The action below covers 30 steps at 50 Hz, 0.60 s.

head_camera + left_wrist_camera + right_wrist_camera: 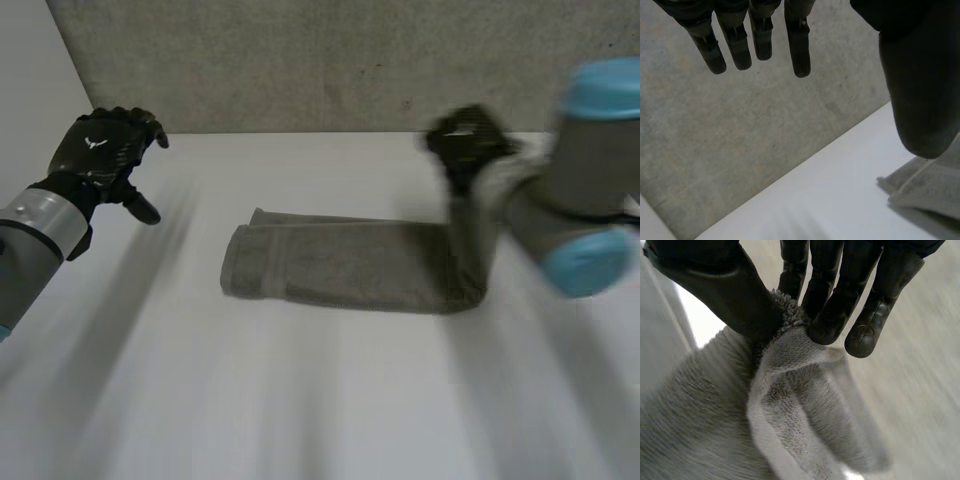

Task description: Fold the towel.

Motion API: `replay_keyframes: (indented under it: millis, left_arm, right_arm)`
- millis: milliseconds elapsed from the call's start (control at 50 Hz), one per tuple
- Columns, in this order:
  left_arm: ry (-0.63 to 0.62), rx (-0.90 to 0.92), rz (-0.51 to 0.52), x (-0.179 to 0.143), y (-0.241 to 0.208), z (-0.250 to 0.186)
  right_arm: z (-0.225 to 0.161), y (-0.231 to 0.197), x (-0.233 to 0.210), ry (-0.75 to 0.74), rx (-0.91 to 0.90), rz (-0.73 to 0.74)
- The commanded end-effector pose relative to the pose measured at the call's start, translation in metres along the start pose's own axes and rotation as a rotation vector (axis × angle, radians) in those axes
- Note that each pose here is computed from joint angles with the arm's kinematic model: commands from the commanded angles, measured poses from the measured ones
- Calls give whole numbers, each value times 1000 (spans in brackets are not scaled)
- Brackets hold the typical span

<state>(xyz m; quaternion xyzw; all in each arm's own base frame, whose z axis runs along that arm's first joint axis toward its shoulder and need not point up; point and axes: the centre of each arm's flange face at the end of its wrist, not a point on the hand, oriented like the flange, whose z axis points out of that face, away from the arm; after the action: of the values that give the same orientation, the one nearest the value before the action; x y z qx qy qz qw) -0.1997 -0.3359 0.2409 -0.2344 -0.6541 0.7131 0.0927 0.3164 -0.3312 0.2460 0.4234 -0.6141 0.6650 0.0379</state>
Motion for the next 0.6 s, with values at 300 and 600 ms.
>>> replay_keyframes:
  millis: [300, 600]
  left_arm:
    - [62, -74, -51, 23, 30, 3]
    - [212, -89, -91, 81, 35, -2]
  right_arm:
    - [0, -32, -180, -315, -27, 46]
    - [-18, 22, -79, -271, -240, 332]
